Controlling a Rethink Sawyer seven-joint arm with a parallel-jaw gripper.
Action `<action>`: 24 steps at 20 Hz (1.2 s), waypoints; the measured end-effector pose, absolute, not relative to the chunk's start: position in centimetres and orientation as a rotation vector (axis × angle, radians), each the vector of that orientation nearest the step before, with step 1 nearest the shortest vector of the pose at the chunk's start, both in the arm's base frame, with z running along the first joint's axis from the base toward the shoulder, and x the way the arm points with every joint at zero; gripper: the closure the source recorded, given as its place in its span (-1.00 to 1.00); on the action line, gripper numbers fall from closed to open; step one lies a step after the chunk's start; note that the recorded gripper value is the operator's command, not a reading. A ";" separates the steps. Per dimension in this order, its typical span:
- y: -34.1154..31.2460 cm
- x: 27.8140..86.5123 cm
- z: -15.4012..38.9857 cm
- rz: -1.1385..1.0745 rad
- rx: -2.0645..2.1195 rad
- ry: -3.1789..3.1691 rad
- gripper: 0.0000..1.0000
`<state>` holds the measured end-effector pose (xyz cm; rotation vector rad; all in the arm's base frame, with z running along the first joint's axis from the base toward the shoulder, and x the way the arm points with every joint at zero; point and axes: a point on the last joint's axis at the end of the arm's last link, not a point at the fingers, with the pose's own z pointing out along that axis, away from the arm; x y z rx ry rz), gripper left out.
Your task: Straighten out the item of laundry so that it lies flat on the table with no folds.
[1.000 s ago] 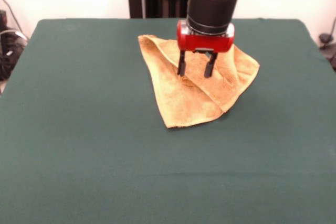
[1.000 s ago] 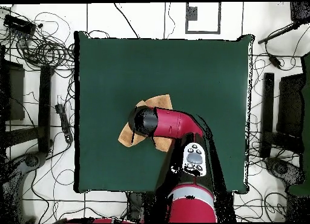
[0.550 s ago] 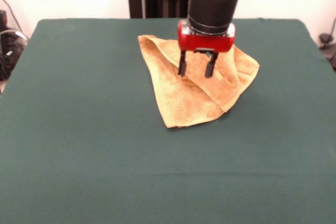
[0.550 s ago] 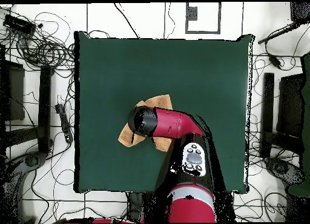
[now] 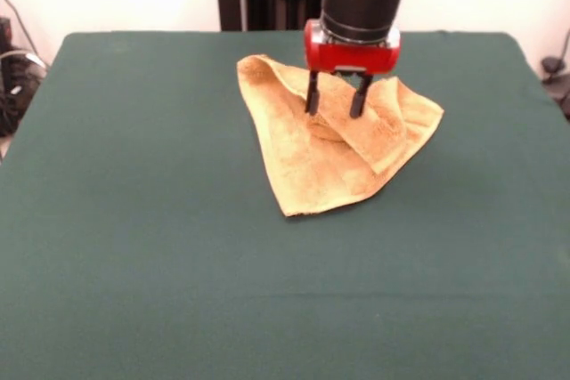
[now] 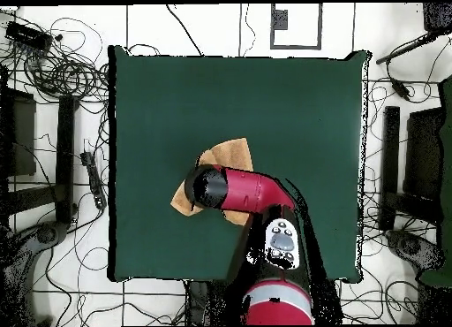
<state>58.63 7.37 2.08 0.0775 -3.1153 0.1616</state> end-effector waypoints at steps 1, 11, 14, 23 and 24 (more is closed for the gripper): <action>7.5 58.0 2.2 0.162 0.078 -3.121 -1.00; 9.4 52.4 1.3 0.183 0.126 -3.200 -1.00; 9.5 51.3 1.2 0.187 0.129 -3.214 -1.00; 9.7 47.5 0.8 0.183 0.117 -3.198 -1.00; 9.7 47.2 0.7 0.182 0.115 -3.193 -1.00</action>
